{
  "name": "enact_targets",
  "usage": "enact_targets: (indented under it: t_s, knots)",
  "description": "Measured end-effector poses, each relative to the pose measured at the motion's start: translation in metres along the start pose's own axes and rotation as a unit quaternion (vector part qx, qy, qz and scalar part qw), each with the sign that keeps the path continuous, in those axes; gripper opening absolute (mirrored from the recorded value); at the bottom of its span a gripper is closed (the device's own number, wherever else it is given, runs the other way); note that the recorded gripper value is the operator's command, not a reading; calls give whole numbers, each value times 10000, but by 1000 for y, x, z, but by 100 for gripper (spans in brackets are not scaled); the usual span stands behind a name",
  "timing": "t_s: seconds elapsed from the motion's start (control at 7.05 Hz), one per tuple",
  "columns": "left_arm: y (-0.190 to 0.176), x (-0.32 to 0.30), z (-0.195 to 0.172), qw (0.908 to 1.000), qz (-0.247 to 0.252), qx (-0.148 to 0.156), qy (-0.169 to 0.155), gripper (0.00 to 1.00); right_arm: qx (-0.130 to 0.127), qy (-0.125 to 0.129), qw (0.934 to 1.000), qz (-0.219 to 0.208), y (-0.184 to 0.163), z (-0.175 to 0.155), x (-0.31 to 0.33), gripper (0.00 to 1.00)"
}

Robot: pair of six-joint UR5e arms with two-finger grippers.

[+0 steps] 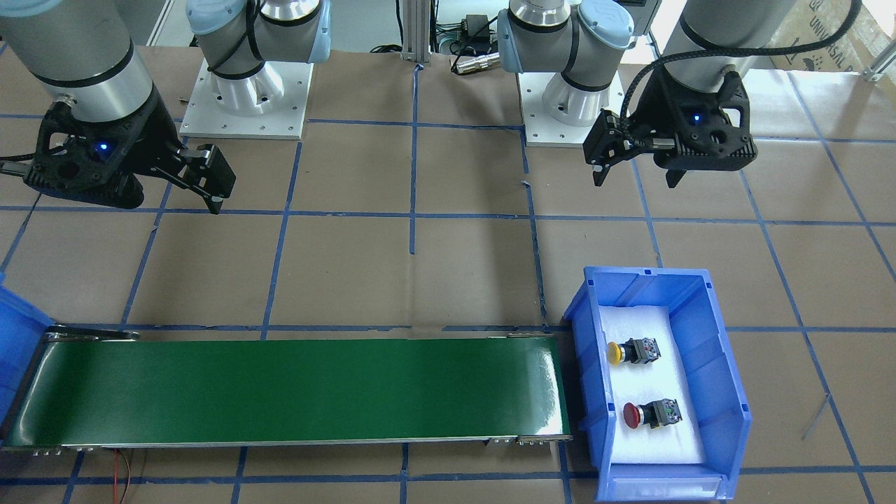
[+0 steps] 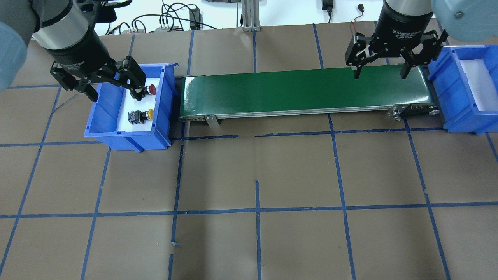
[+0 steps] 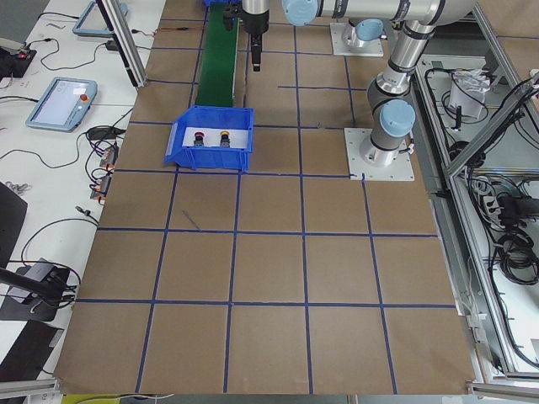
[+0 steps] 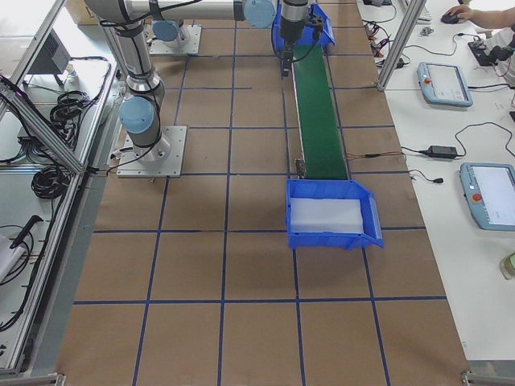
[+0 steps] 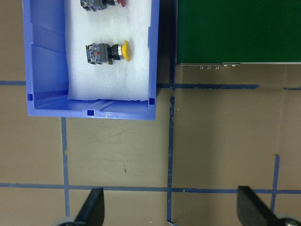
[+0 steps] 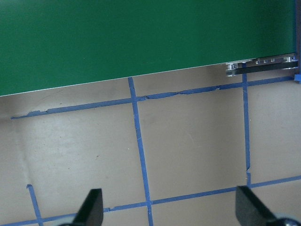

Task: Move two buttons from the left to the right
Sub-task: 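Lower the left gripper into the blue bin toward the yellow button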

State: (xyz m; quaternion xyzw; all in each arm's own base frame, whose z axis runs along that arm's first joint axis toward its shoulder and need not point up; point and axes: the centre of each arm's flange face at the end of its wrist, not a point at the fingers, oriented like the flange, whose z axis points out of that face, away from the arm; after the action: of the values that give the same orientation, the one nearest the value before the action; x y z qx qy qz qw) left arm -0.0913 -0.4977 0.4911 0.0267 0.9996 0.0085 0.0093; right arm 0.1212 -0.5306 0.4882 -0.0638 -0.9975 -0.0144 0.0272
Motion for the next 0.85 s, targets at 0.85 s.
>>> enact_targets:
  t_s: [0.85]
  knots:
    - [-60,-41,70,9588,2834,-195,54,100,3,-241,9996,152,-1,-10,-6,100]
